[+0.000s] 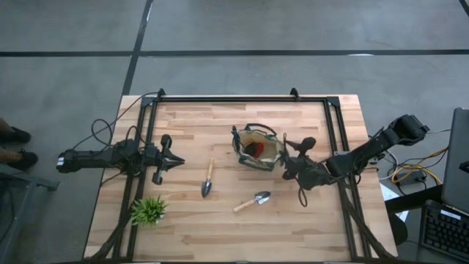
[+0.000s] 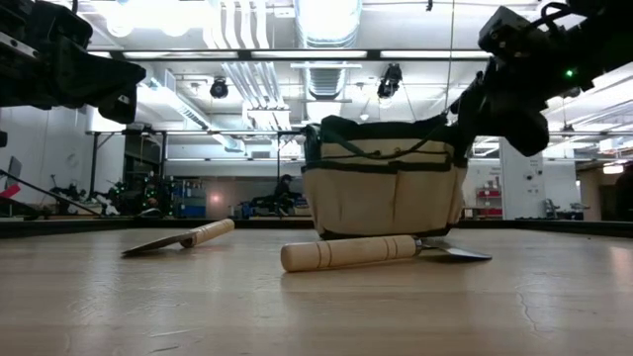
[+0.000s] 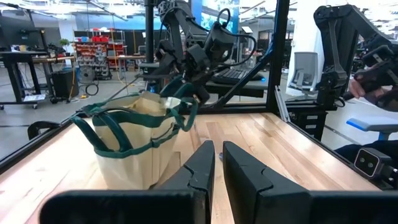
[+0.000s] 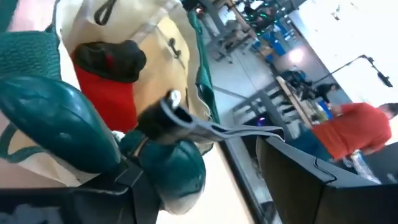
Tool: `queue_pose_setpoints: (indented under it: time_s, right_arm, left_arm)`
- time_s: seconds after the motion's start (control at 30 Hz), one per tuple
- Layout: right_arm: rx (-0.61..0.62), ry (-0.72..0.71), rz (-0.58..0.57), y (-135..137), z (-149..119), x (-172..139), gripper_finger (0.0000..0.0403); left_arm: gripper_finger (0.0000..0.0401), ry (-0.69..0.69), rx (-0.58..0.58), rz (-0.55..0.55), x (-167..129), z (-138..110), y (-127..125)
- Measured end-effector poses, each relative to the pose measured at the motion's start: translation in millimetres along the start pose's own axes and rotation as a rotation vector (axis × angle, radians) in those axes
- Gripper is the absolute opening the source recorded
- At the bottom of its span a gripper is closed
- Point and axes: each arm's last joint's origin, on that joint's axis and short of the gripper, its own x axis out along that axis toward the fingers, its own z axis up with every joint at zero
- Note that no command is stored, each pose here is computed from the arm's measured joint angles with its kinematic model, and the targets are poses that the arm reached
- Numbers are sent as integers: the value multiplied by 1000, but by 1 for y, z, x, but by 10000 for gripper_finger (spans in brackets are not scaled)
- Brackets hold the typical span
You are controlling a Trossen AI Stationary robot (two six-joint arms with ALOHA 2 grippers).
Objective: Pick & Place Garden tools in Gardening bag
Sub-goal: Put the shear scissors into the gardening bag
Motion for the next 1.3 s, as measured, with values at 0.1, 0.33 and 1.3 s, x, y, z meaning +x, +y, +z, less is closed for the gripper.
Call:
queue_pose_setpoints:
  time_s: [0.1, 0.33, 1.3]
  right_arm:
    - [33, -1, 1, 0, 1, 0, 233]
    - [202, 4, 114, -7, 13, 7, 233]
    - [672, 194, 161, -71, -4, 24, 233]
  left_arm:
    - [37, -1, 0, 0, 0, 0, 0]
    - [37, -1, 0, 0, 0, 0, 0]
    - [37, -2, 0, 0, 0, 0, 0]
